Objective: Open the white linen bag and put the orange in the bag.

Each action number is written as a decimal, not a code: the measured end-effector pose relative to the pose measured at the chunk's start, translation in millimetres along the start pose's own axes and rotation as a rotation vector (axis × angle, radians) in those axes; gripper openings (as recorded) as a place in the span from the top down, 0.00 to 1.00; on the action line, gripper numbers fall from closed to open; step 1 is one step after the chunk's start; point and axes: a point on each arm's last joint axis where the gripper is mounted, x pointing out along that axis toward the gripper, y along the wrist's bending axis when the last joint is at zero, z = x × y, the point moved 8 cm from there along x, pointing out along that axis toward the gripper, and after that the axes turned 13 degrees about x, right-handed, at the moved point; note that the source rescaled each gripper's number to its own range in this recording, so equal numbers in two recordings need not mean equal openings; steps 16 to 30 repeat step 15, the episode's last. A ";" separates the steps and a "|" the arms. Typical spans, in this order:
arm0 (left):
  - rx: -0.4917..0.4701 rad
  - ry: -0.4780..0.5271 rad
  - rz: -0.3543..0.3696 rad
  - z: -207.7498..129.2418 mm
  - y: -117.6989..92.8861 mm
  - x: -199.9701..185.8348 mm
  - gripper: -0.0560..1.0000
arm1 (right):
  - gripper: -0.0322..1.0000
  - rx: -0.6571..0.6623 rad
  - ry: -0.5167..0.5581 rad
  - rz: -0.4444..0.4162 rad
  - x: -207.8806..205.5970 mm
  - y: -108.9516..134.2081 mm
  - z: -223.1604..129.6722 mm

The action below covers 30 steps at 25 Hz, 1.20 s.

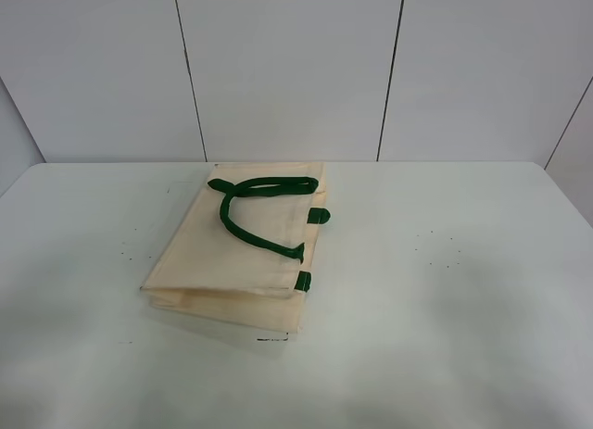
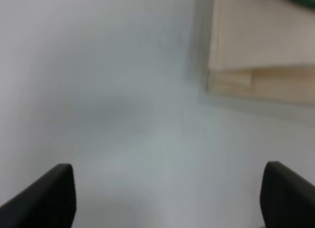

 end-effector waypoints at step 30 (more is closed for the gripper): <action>0.001 -0.013 0.003 -0.1 -0.2 -1.6 0.07 | 0.00 0.000 0.000 0.000 0.0 0.0 0.0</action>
